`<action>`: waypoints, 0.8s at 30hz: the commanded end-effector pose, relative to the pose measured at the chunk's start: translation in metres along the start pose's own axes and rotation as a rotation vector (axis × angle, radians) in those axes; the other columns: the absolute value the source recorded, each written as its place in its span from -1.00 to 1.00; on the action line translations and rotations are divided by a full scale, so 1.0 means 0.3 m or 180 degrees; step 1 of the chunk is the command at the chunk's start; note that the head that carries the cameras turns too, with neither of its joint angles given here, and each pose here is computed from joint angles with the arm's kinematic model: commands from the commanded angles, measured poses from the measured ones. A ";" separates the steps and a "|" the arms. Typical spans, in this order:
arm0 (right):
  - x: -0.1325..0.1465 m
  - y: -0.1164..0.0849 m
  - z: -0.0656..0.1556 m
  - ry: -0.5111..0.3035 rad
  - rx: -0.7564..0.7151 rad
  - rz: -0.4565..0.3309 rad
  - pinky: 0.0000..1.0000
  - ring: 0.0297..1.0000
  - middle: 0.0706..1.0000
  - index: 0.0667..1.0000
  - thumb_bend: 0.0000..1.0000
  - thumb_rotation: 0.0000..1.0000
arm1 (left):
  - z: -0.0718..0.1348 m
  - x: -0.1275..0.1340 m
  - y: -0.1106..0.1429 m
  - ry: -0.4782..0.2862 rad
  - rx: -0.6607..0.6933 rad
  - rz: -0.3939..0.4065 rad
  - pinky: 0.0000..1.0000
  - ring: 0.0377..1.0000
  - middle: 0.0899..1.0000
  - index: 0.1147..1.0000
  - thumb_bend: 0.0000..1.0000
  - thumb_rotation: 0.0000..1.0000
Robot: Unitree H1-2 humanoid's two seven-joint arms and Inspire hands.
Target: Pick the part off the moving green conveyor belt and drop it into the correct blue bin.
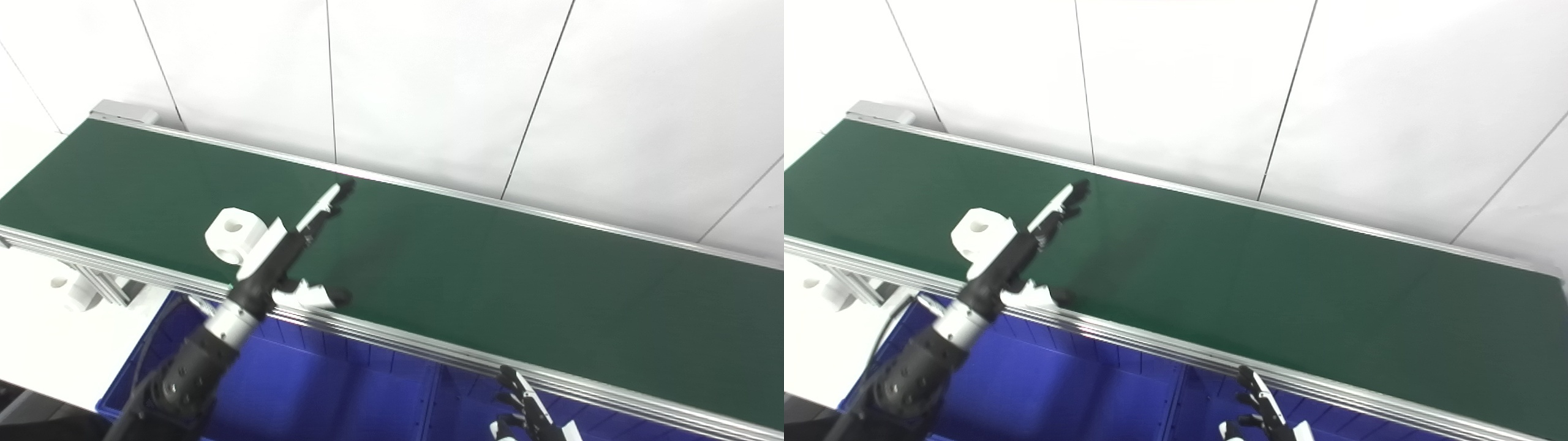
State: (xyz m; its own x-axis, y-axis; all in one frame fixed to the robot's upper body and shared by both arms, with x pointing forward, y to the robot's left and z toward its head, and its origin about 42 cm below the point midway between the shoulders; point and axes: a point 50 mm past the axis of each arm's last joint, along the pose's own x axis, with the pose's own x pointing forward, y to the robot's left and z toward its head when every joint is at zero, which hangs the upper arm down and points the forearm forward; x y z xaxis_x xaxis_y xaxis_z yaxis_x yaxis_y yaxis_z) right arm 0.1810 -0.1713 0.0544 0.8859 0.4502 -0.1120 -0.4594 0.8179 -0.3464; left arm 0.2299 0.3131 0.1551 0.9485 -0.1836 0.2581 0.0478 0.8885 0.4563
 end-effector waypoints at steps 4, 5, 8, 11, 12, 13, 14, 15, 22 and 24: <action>0.024 -0.012 0.033 -0.0370 -0.0006 -0.0115 0.33 0.63 0.75 0.83 -0.20 0.60 | 0.013 0.081 0.121 -0.0065 0.0365 -0.0119 0.87 1.00 1.00 1.00 0.36 0.22; 0.026 -0.012 0.033 -0.0382 -0.0001 -0.0117 0.33 0.63 0.75 0.83 -0.20 0.59 | 0.006 0.088 0.138 -0.0037 0.0433 -0.0139 0.89 1.00 1.00 1.00 0.39 0.19; 0.031 -0.011 0.034 -0.0403 0.0024 -0.0119 0.31 0.62 0.74 0.82 -0.20 0.58 | -0.014 0.112 0.189 -0.0009 0.0668 -0.0224 0.92 1.00 1.00 1.00 0.41 0.03; 0.035 -0.011 0.035 -0.0399 0.0020 -0.0128 0.29 0.61 0.72 0.80 -0.19 0.57 | -0.036 0.138 0.229 -0.0011 0.0834 -0.0292 0.85 1.00 1.00 1.00 0.38 -0.31; 0.036 -0.012 0.035 -0.0400 0.0027 -0.0129 0.29 0.61 0.72 0.80 -0.19 0.57 | -0.044 0.149 0.246 0.0009 0.0927 -0.0321 0.83 0.99 1.00 1.00 0.37 -0.39; 0.037 -0.012 0.036 -0.0404 0.0038 -0.0130 0.30 0.61 0.72 0.81 -0.18 0.57 | -0.052 0.159 0.259 0.0034 0.0995 -0.0348 0.82 0.98 1.00 1.00 0.38 -0.50; 0.038 -0.012 0.037 -0.0409 0.0045 -0.0133 0.31 0.61 0.73 0.81 -0.18 0.57 | -0.059 0.166 0.268 0.0064 0.1038 -0.0370 0.80 0.97 1.00 1.00 0.38 -0.62; 0.039 -0.013 0.037 -0.0416 0.0053 -0.0139 0.31 0.61 0.73 0.81 -0.17 0.56 | -0.068 0.172 0.275 0.0092 0.1078 -0.0385 0.81 0.97 1.00 1.00 0.39 -0.68; 0.040 -0.016 0.036 -0.0449 0.0090 -0.0177 0.31 0.61 0.73 0.83 -0.12 0.55 | -0.129 0.187 0.293 0.0293 0.1295 -0.0430 0.82 0.98 1.00 0.98 0.51 -0.97; 0.039 -0.017 0.036 -0.0454 0.0093 -0.0179 0.31 0.61 0.73 0.84 -0.13 0.55 | -0.144 0.189 0.293 0.0332 0.1341 -0.0455 0.79 0.96 1.00 0.97 0.53 -0.99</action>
State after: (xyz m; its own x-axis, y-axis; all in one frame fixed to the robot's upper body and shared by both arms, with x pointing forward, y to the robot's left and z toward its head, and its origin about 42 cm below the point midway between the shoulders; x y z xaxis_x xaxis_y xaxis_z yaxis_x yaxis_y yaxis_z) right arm 0.1894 -0.1690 0.0526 0.8959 0.4402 -0.0592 -0.4342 0.8399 -0.3258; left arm 0.2911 0.3926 0.1507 0.9778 -0.2091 0.0157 0.1252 0.6424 0.7561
